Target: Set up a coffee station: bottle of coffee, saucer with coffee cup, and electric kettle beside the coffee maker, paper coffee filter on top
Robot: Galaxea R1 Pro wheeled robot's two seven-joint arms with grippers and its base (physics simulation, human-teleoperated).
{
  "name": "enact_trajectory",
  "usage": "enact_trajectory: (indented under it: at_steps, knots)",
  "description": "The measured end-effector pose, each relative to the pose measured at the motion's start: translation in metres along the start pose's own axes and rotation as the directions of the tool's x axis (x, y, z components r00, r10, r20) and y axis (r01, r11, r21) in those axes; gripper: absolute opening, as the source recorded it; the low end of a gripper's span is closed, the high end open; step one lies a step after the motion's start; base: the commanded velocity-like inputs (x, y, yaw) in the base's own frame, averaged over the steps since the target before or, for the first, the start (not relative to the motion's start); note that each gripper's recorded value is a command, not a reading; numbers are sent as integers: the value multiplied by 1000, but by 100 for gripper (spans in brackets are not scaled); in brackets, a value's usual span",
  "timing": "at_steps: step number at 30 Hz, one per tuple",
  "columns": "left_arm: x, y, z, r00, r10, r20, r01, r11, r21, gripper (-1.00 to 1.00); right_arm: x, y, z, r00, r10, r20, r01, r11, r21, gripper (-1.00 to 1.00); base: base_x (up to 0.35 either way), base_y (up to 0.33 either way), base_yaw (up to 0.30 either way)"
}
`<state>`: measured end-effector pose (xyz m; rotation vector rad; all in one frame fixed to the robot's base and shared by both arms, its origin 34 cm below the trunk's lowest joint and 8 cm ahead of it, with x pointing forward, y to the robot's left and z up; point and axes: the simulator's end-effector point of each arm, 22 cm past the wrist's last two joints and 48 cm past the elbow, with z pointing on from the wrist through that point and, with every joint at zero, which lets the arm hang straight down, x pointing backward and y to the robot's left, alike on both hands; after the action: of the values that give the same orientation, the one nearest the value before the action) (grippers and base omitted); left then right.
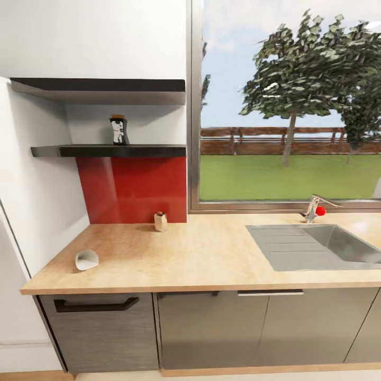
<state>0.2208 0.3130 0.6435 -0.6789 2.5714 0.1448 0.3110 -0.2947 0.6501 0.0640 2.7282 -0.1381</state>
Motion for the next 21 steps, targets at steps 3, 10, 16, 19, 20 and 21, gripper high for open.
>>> enact_trajectory:
  at_steps: [3,10,16,19,20,21]
  knots:
    - [0,0,0,1000,0,1,0,1000,0,100,0,0,0,1000,0,0,0,1000,1,100,0,342,0]
    - [0,0,0,1000,0,1,0,1000,0,100,0,0,0,1000,0,0,0,1000,1,100,0,342,0]
    - [0,0,0,1000,0,2,0,1000,0,100,0,0,0,1000,0,0,0,1000,1,100,0,342,0]
    - [0,0,0,1000,0,2,0,1000,0,100,0,0,0,1000,0,0,0,1000,1,100,0,342,0]
    - [-1,0,0,1000,0,2,0,1000,0,100,0,0,0,1000,0,0,0,1000,1,100,0,342,0]
    - [0,0,0,1000,0,2,0,1000,0,100,0,0,0,1000,0,0,0,1000,1,100,0,342,0]
